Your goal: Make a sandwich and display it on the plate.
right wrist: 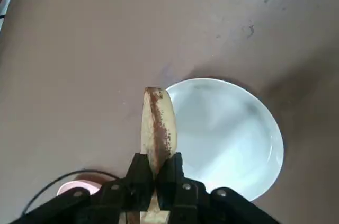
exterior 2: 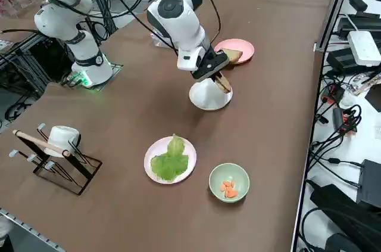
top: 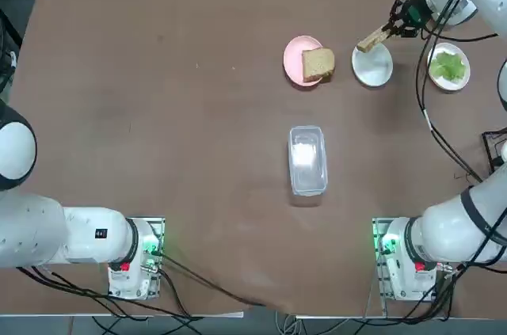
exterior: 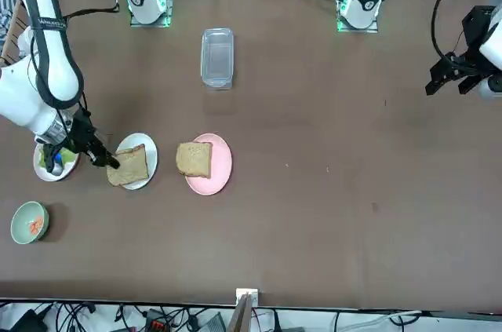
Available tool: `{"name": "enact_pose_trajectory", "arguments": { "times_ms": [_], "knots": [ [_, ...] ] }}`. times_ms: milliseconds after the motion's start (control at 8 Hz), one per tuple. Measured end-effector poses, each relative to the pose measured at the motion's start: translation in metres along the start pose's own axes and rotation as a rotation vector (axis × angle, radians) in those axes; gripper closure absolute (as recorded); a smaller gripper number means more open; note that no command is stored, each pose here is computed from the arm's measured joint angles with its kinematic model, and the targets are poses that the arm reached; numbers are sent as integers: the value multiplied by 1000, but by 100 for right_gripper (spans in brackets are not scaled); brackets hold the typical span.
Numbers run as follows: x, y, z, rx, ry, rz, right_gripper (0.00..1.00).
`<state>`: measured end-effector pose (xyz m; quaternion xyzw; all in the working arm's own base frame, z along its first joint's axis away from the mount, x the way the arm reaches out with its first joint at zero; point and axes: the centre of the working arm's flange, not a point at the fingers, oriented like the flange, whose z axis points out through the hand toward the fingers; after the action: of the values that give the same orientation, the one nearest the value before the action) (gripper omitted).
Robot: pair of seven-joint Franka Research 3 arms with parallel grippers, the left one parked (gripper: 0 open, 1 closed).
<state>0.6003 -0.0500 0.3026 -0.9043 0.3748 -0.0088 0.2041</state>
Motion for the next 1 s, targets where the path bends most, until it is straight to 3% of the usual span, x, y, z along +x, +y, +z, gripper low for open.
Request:
{"name": "enact_pose_trajectory", "arguments": {
  "times_ms": [1000],
  "knots": [
    [1, 6, 11, -14, -14, 10, 92]
  ]
}}
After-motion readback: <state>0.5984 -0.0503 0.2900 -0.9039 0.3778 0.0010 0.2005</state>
